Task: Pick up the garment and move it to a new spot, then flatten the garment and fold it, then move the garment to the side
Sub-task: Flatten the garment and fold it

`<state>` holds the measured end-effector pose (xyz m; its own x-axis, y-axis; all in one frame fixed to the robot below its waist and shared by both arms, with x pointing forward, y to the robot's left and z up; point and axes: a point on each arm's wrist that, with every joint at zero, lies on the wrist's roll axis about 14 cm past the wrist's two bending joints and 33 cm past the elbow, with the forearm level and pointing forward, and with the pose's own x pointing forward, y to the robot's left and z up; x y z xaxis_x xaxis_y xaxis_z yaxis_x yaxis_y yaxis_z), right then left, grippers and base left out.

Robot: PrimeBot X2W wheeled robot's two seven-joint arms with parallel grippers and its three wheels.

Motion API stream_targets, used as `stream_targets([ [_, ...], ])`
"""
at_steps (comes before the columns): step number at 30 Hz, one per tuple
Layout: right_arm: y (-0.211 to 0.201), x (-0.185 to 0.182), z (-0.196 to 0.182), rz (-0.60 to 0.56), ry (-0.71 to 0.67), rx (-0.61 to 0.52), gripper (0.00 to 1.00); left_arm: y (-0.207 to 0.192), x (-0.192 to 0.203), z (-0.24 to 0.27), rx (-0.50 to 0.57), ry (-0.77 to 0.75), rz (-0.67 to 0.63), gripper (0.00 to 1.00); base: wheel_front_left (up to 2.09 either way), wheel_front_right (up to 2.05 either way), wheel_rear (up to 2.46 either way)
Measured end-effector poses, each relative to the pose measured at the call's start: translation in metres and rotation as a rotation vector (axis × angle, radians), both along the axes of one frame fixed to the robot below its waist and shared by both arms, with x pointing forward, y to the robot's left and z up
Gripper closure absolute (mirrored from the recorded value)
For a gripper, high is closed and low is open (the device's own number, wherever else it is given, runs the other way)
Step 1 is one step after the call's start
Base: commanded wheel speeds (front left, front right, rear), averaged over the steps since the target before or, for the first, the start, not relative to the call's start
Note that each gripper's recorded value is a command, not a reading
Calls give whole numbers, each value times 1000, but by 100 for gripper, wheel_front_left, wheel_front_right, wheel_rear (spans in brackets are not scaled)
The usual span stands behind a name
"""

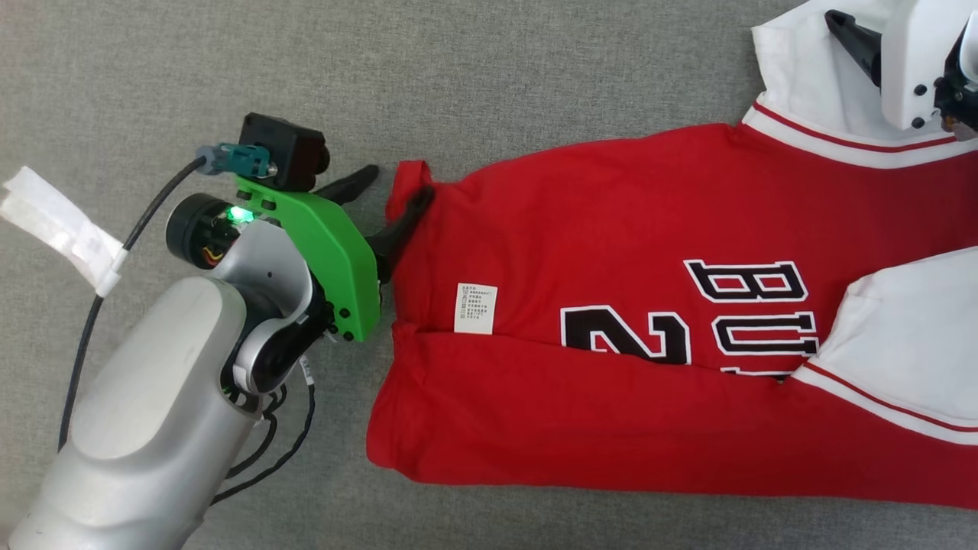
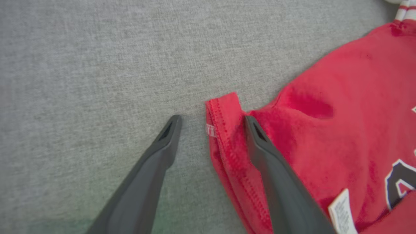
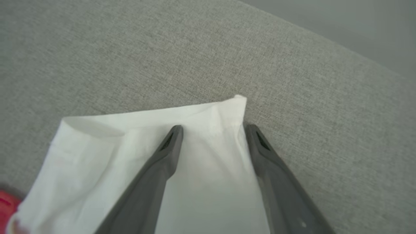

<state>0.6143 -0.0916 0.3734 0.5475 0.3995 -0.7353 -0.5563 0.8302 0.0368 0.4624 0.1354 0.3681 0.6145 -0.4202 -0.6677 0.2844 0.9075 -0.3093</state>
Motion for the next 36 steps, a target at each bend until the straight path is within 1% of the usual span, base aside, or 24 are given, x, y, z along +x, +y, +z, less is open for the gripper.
stream_targets([
  [2,3,-1,0,8,6,3,0,-7,-1,1,-16,4,-22,80,0,0,0],
  [3,4,-1,0,12,9,4,6,-11,-2,1,-25,5,-35,100,0,0,0],
  [4,5,-2,0,16,11,9,86,-14,-2,1,-30,10,-47,100,0,0,0],
  [5,7,-2,1,18,13,19,100,-17,-2,2,-34,8,-54,100,0,0,0],
  [7,10,-2,4,21,1,43,100,-18,0,3,-36,4,-55,100,0,0,0],
  [9,11,3,10,15,-39,64,100,-14,6,5,-34,-18,-22,100,0,0,0],
  [12,0,20,28,-23,-123,93,100,-1,25,13,-5,-84,30,100,0,0,0],
  [15,-12,33,45,-65,-196,119,100,6,38,21,1,-134,64,100,0,0,0],
  [19,-26,38,62,-101,-253,141,100,9,45,28,-5,-168,84,100,0,0,0],
  [22,-20,34,81,-85,-307,207,100,4,49,36,-23,-204,82,100,0,0,0],
  [25,-22,19,92,-73,-349,264,100,-2,49,47,-63,-251,91,100,0,0,0],
  [29,-44,-10,100,-86,-396,304,100,-8,37,62,-136,-293,117,100,0,0,0],
  [31,-50,-34,95,-97,-387,335,100,-10,23,65,-169,-291,140,100,0,0,0],
  [33,-54,-60,90,-107,-371,358,100,-9,6,64,-175,-275,152,100,0,0,0],
  [36,-61,-94,86,-140,-356,391,100,-4,-9,68,-195,-270,196,100,0,0,0],
])
